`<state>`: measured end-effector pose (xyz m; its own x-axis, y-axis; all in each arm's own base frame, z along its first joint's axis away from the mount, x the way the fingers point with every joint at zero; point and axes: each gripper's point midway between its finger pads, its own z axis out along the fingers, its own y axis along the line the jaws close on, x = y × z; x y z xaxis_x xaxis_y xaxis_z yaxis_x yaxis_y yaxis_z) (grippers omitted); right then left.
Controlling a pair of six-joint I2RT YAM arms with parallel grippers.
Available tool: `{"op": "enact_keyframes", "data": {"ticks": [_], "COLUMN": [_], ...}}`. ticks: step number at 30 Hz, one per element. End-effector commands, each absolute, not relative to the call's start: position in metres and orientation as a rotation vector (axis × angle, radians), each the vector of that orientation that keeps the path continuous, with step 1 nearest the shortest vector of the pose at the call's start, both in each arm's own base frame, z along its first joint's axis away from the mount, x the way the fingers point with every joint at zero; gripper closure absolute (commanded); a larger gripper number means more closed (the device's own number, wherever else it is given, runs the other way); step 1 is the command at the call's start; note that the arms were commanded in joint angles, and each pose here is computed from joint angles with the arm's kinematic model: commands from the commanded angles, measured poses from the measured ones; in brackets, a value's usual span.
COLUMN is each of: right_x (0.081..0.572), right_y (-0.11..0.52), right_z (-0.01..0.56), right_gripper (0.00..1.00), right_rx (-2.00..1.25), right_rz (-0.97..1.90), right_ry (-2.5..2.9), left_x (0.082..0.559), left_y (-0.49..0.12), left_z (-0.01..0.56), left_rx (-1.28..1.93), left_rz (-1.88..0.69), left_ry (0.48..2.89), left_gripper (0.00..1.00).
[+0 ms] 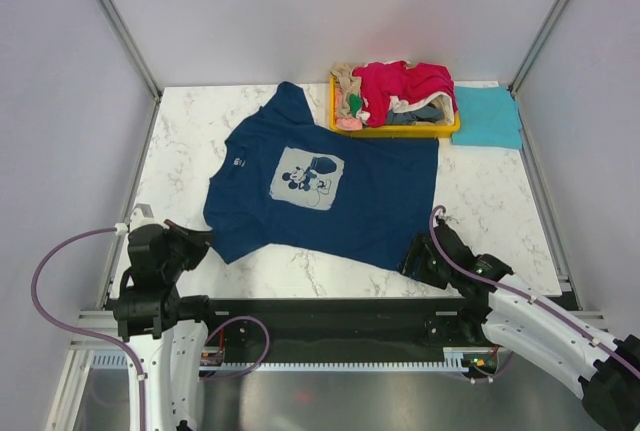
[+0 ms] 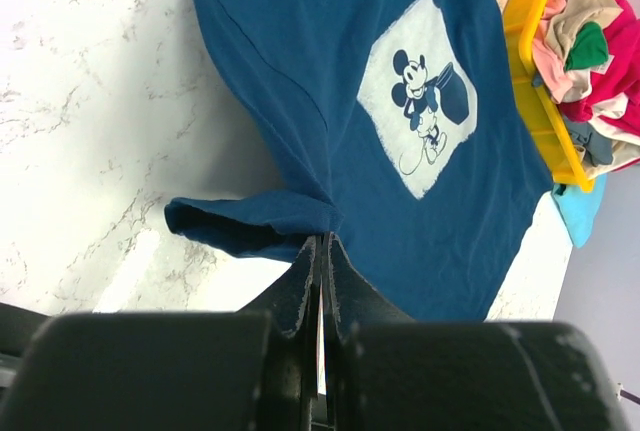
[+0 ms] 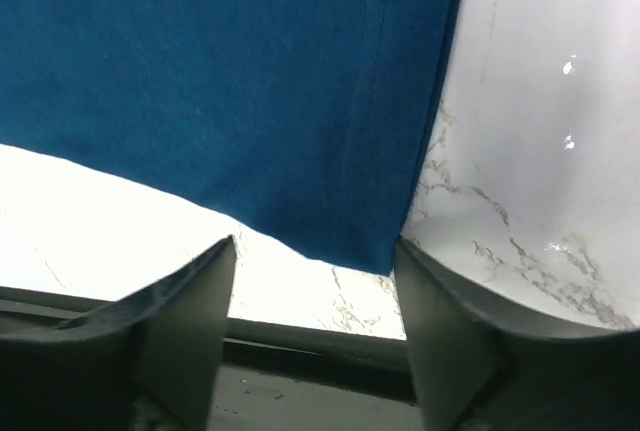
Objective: Fold and stack the t-shirts
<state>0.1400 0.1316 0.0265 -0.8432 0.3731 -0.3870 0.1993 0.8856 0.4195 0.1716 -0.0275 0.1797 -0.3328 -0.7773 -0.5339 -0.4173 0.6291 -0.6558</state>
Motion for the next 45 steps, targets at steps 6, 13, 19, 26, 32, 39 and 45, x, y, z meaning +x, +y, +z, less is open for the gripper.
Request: {"op": "enact_keyframes", "data": {"ticks": [6,13,19,26,32,39,45], "right_x": [0.130,0.141,0.157,0.156,0.169,0.210,0.240], "right_y": [0.129,0.123,0.100,0.074,0.093,0.116,0.103], "right_z": [0.017,0.041,0.107,0.150,0.146,0.152,0.159], "right_gripper": [0.59,1.00,1.00,1.00,1.00,1.00,1.00], "right_rx": [0.420,0.464,0.567,0.626,0.527,0.442,0.453], "right_rz": [0.480,0.482,0.448,0.388,0.388,0.331,0.236], "right_ry": [2.628,2.531,2.335,2.225,2.281,2.262,2.234], "left_x": [0.170,0.165,0.151,0.150,0.192,0.256,0.293], "left_y": [-0.032,-0.033,-0.023,-0.031,-0.037,-0.028,-0.025], "left_z": [0.190,0.230,0.265,0.253,0.220,0.190,0.202], "left_rx": [-0.924,-0.772,-0.713,-0.696,-0.565,-0.531,-0.576], "left_rz": [-0.551,-0.533,-0.427,-0.462,-0.465,-0.415,-0.433], "left_ry": [1.943,1.906,1.903,1.969,2.171,2.364,2.319], "left_gripper": [0.98,0.98,0.98,0.98,0.98,0.98,0.98]}}
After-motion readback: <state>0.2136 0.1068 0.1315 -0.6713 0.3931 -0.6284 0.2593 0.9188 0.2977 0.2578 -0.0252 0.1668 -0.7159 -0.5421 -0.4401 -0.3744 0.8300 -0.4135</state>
